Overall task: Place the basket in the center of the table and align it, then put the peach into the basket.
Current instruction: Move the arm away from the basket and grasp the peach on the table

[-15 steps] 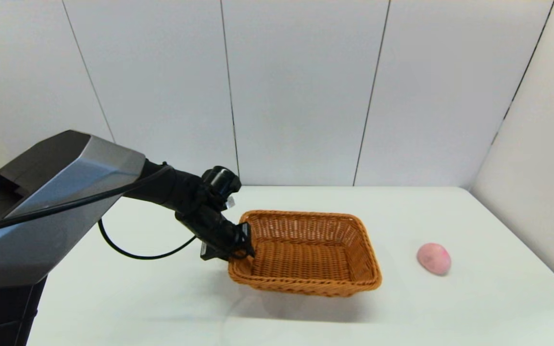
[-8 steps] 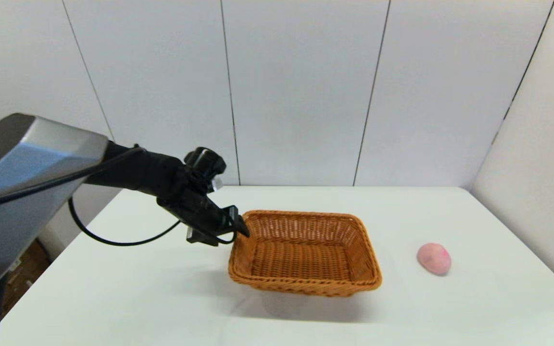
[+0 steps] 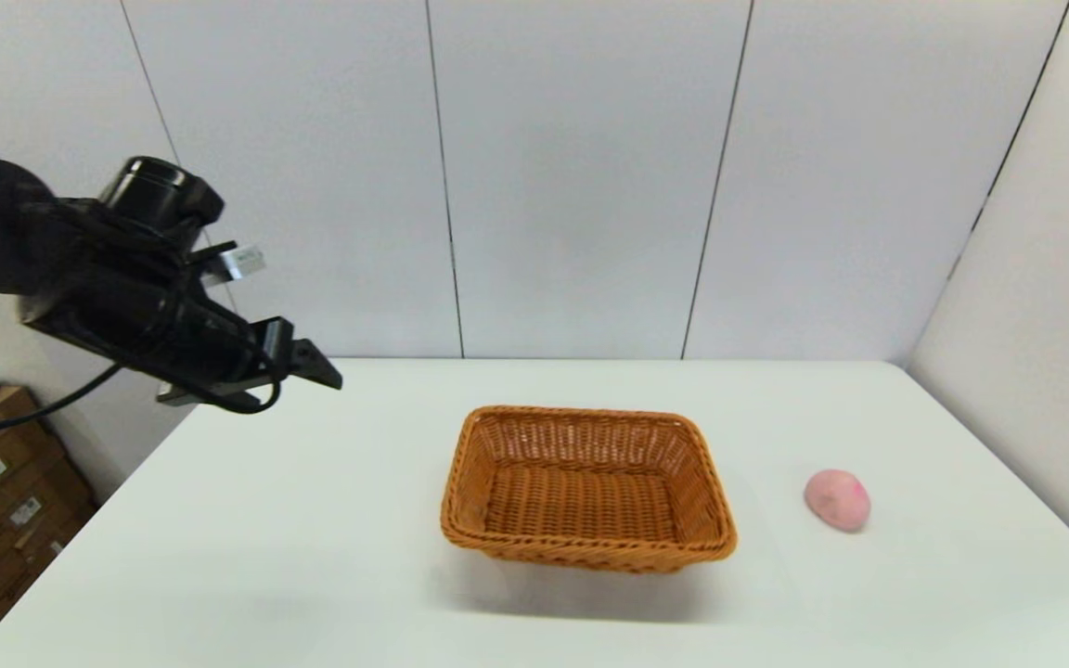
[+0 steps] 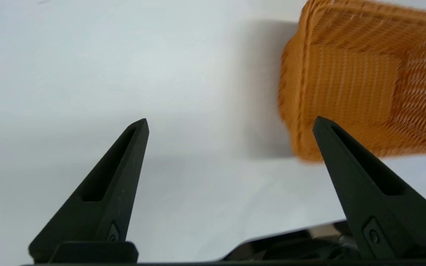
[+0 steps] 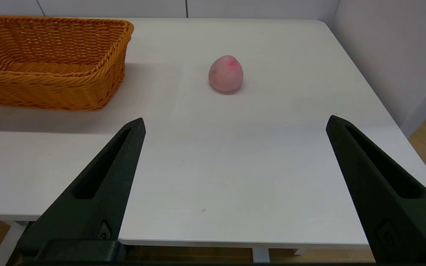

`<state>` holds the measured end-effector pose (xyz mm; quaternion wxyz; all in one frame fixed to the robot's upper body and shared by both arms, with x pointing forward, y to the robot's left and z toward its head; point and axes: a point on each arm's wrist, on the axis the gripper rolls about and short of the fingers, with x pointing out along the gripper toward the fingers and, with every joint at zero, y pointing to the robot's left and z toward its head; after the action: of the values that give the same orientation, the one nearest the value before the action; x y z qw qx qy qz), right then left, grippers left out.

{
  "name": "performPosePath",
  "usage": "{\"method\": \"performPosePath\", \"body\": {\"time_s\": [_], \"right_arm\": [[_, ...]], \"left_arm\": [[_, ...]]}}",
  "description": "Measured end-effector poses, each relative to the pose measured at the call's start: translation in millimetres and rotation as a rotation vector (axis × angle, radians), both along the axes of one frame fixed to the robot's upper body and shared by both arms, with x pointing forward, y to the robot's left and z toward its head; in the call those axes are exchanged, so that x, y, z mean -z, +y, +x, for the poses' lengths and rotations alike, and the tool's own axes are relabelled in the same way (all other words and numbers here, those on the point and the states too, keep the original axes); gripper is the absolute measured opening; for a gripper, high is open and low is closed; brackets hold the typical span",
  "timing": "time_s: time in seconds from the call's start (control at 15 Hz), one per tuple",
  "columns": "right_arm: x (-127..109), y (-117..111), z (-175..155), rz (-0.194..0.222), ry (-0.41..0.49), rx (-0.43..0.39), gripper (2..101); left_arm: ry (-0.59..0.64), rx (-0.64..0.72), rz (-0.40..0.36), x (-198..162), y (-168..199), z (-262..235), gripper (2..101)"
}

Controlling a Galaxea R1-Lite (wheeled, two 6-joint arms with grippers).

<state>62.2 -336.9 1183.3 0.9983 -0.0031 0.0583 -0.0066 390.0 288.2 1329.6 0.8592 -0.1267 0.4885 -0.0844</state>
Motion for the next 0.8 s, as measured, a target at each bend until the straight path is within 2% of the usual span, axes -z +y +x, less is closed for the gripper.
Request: {"method": "performPosePath", "body": {"time_s": [0.2,0.4,0.6,0.8], "right_arm": [[0,0,0,-0.001,-0.001,-0.001,97.1],[0,0,0,-0.001,-0.001,-0.001,97.1],[0,0,0,0.0,-0.001,0.0,97.1],[0,0,0,0.001,-0.001,0.0,97.1]], "left_arm": [[-0.057,-0.053,0.073,-22,18,-59,92.7],[-0.116,-0.088,0.109,-27,27,-123,94.3],[-0.192,-0.109,0.115,-18,33,-184,95.4],[-0.254,-0.161,0.142,7,40,-239,96.2]]}}
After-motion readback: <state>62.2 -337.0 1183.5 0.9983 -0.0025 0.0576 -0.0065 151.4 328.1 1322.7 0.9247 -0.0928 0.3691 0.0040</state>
